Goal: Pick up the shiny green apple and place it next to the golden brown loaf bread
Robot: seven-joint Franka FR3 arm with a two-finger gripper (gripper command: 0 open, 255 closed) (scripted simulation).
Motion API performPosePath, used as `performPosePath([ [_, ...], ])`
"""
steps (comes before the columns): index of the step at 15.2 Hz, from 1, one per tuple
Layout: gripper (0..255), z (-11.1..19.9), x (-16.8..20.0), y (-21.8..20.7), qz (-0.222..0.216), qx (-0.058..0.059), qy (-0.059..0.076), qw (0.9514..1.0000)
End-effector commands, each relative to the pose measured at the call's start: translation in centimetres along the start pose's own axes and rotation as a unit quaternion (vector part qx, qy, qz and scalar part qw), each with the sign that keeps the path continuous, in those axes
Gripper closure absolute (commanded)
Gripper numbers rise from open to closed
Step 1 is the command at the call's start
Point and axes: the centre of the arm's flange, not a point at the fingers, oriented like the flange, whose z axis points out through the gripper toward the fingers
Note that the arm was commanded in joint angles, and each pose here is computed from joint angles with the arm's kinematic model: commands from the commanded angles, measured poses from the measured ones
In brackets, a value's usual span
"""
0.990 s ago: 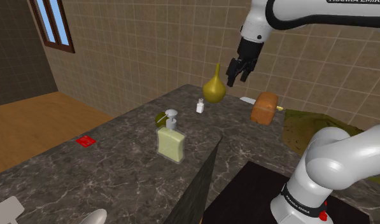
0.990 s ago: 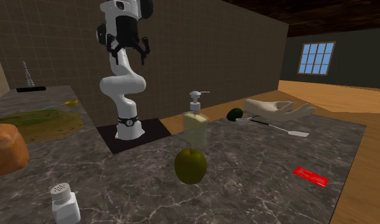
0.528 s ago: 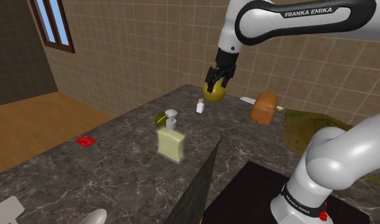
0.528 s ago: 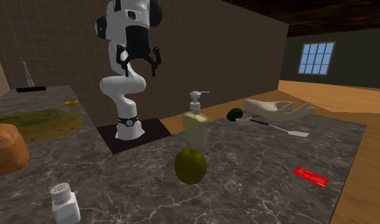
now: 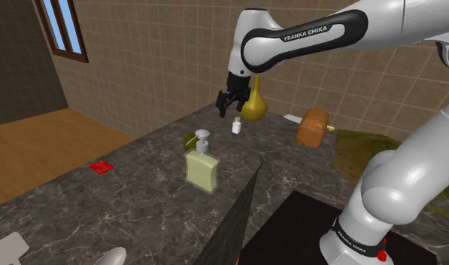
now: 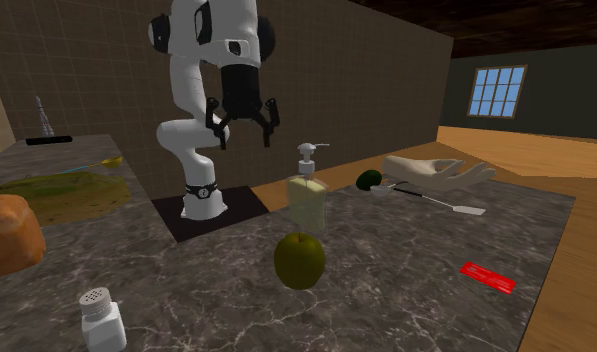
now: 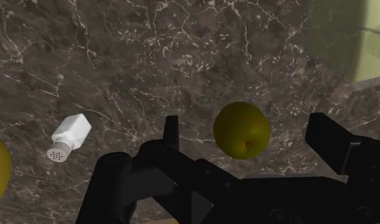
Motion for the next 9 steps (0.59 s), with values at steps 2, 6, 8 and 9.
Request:
performPosePath([
  [2, 0, 2.4, 2.9, -1.0, -0.002, 0.001, 0.002, 1.0000],
  [6, 0, 5.7, 6.7, -2.8, -0.005, 0.003, 0.003, 1.0000],
  [8, 0, 7.3, 8.5, -3.6, -0.006, 0.004, 0.004, 1.0000],
  [9, 0, 8.1, 9.4, -4.1, -0.007, 0.004, 0.005, 1.0000],
])
